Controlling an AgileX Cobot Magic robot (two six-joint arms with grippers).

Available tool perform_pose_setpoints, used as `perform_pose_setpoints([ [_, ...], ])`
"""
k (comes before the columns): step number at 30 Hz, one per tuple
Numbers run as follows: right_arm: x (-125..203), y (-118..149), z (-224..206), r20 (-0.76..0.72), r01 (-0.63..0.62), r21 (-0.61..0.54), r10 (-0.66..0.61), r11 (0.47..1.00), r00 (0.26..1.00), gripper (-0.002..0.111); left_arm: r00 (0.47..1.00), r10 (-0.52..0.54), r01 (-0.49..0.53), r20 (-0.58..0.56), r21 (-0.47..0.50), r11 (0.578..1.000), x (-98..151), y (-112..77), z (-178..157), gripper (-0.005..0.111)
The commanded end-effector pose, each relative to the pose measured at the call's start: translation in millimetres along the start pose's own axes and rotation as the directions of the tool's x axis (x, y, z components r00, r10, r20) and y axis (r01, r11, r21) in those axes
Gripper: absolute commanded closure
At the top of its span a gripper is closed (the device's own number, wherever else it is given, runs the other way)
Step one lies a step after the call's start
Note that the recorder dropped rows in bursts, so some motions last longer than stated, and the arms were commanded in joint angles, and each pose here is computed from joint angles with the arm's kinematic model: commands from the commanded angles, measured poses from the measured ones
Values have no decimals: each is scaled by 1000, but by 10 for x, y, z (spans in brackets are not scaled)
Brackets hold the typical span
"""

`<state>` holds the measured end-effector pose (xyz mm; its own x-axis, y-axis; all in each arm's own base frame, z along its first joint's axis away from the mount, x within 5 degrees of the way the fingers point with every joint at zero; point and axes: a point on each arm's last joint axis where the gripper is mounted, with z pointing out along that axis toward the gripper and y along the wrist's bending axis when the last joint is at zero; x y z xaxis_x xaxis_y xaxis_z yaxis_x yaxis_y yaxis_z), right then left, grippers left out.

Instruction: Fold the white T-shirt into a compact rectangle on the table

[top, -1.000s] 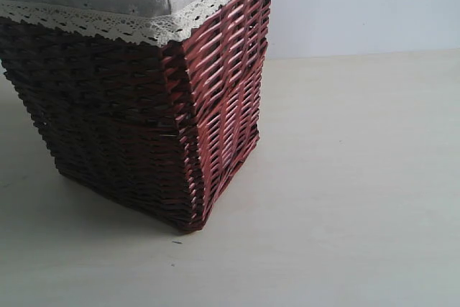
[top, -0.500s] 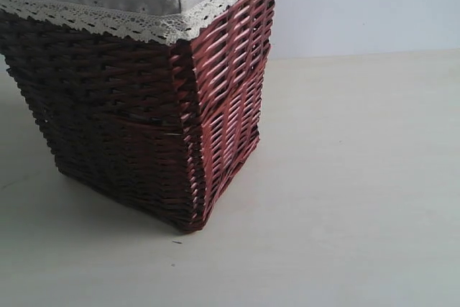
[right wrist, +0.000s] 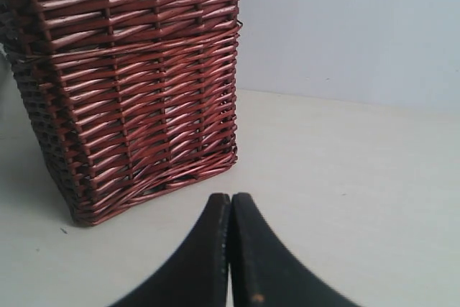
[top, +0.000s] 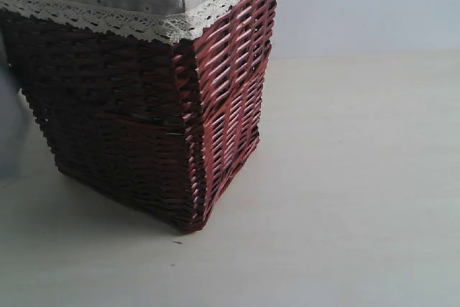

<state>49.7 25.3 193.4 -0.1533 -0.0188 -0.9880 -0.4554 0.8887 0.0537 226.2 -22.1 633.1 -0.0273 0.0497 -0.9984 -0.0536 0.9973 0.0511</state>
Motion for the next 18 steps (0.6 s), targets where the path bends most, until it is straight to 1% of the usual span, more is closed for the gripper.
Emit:
perform_pose_setpoints([
  [1, 0, 2, 0, 14, -1, -3, 1, 1000, 1000, 108, 987, 44, -62, -153, -116, 991, 176, 94, 53, 107],
  [3, 0, 2, 0, 14, -1, -3, 1, 1000, 1000, 108, 974, 44, -69, -220, -107, 992, 319, 47, 199, 107],
  [4, 0, 2, 0, 14, -1, -3, 1, 1000, 1000, 108, 963, 48, -72, -264, -84, 994, 416, 3, 285, 107],
  [6, 0, 2, 0, 14, -1, -3, 1, 1000, 1000, 108, 936, 49, -56, -348, -9, 998, 614, -105, 407, 107],
  [7, 0, 2, 0, 14, -1, -3, 1, 1000, 1000, 108, 919, 51, -53, -392, 5, 999, 725, -138, 463, 107],
  [9, 0, 2, 0, 14, -1, -3, 1, 1000, 1000, 108, 882, 66, -69, -466, 10, 998, 935, -174, 573, 107],
  [11, 0, 2, 0, 14, -1, -3, 1, 1000, 1000, 108, 836, 105, -137, -538, -19, 990, 1164, -157, 672, 107],
  [12, 0, 2, 0, 14, -1, -3, 1, 1000, 1000, 108, 812, 120, -190, -572, -64, 980, 1285, -117, 729, 107],
  [14, 0, 2, 0, 14, -1, -3, 1, 1000, 1000, 108, 774, 136, -297, -618, -165, 940, 1475, -15, 790, 107],
  [16, 0, 2, 0, 14, -1, -3, 1, 1000, 1000, 108, 733, 144, -409, -665, -261, 875, 1676, 142, 852, 107],
  [17, 0, 2, 0, 14, -1, -3, 1, 1000, 1000, 108, 706, 152, -457, -691, -282, 843, 1768, 227, 874, 107],
  [18, 0, 2, 0, 14, -1, -3, 1, 1000, 1000, 108, 684, 149, -485, -714, -293, 824, 1841, 302, 887, 107],
])
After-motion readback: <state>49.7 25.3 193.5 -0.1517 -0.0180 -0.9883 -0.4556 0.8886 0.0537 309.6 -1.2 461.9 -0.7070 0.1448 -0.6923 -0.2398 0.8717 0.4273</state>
